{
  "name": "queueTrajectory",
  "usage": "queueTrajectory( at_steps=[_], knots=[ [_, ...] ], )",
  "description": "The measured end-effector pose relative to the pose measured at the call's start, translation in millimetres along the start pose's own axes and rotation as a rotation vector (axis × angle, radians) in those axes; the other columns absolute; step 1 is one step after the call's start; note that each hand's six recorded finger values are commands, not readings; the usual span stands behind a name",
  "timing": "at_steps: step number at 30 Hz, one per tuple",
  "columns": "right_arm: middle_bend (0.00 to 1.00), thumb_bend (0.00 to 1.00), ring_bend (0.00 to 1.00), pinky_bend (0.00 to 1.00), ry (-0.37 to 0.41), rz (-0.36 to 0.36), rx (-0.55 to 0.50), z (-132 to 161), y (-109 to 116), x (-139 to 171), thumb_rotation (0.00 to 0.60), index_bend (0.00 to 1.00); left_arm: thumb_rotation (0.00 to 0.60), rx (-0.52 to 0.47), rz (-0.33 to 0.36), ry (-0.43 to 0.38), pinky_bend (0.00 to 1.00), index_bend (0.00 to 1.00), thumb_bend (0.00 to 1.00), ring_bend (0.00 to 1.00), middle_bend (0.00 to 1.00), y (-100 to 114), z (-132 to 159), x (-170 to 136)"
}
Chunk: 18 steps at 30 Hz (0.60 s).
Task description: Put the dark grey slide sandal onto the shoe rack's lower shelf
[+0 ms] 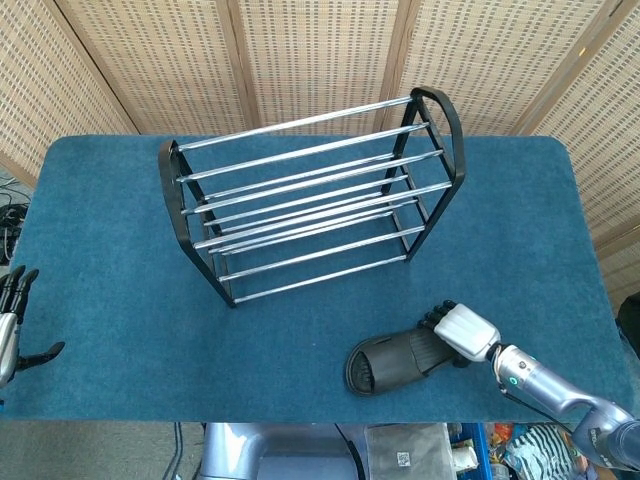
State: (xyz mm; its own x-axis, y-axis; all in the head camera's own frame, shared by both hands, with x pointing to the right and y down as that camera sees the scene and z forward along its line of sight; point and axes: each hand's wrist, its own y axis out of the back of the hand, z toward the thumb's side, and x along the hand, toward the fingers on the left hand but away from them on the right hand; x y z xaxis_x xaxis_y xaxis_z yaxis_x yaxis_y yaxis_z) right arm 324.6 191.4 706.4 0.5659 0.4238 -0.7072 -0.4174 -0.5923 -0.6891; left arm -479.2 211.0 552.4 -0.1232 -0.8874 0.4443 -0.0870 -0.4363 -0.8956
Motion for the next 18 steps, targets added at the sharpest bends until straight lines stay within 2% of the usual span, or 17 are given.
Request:
queueTrajectory(
  at_steps=[7,18],
  knots=[
    [0.63,0.21,0.5,0.52,-0.018,-0.038,-0.066,-0.5,6.2,7.0,0.6,0.57,0.6,-0.005,-0.001,-0.002,0.0,0.0,0.17,0.0,0.0,0.5,0.0,-0.2],
    [0.65,0.27,0.55,0.62,-0.091,-0.145,-0.224,7.9,39.1,13.8,0.6,0.58,0.6,-0.023,-0.003,-0.016,0.0,0.0,0.17,0.0,0.0,3.3,0.1,-2.0]
  ],
)
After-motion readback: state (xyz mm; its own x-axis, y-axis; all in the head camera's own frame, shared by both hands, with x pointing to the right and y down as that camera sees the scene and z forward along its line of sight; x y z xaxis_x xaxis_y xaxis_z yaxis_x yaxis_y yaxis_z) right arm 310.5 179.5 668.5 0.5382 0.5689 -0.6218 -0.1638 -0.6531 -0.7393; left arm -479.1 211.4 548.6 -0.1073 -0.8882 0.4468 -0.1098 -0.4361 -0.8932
